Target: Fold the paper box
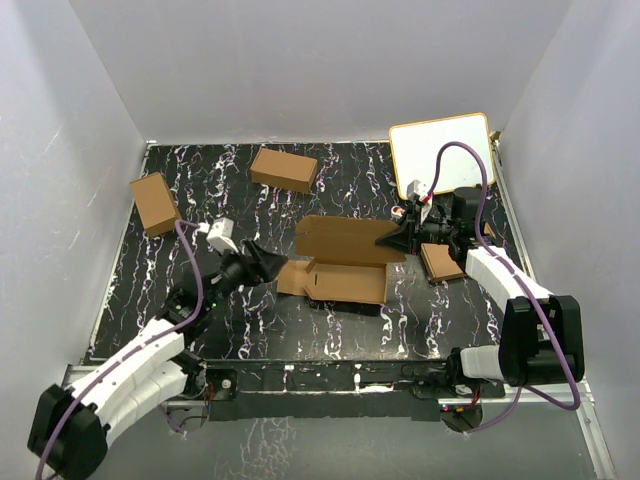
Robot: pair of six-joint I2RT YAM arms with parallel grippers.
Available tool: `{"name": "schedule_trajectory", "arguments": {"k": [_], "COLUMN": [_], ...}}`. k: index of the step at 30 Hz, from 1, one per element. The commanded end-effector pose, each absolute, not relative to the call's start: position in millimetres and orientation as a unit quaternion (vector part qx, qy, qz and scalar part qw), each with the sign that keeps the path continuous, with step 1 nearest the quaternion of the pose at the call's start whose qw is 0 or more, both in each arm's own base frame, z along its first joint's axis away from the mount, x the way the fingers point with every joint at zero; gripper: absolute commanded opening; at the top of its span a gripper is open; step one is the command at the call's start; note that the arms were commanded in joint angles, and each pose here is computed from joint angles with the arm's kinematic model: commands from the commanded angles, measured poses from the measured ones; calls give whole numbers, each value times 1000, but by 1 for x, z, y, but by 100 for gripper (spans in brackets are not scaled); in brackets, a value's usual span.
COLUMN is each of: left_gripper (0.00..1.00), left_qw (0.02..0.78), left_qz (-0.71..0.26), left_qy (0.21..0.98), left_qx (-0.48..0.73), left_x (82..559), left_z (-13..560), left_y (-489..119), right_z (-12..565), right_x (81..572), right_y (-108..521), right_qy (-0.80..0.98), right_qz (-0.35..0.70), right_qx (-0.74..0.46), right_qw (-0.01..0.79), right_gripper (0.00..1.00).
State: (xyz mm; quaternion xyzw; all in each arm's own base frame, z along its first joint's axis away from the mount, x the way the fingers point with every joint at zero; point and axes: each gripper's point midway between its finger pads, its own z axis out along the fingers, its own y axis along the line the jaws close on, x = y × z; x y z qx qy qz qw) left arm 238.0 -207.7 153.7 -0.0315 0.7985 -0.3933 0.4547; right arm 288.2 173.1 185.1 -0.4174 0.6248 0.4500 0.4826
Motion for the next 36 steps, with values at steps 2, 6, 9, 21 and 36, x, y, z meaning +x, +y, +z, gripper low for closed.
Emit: {"name": "schedule_trajectory", "arguments": {"k": [2, 6, 9, 21, 36], "left_gripper": [55, 26, 22, 23, 30], "left_qw": [435, 406, 393, 339, 288], "left_qz": [-331, -275, -248, -333, -469], "left_qy": [832, 865, 880, 880, 832], "left_qx": [-91, -107, -104, -17, 66], "left_x": [245, 250, 254, 258, 232], "left_z": [132, 102, 84, 52, 62], "left_y": [-168, -151, -146, -192, -235], "right_z": [196, 196, 198, 206, 204], "right_x": [292, 291, 289, 274, 276], "right_y": [174, 174, 175, 177, 177], "right_qy": [595, 593, 587, 553, 557], "right_qz": [436, 438, 444, 466, 463], "right_qx": [-446, -448, -452, -475, -472], "right_qw": [507, 506, 505, 502, 502], "right_gripper": [8, 8, 8, 8, 8]}}
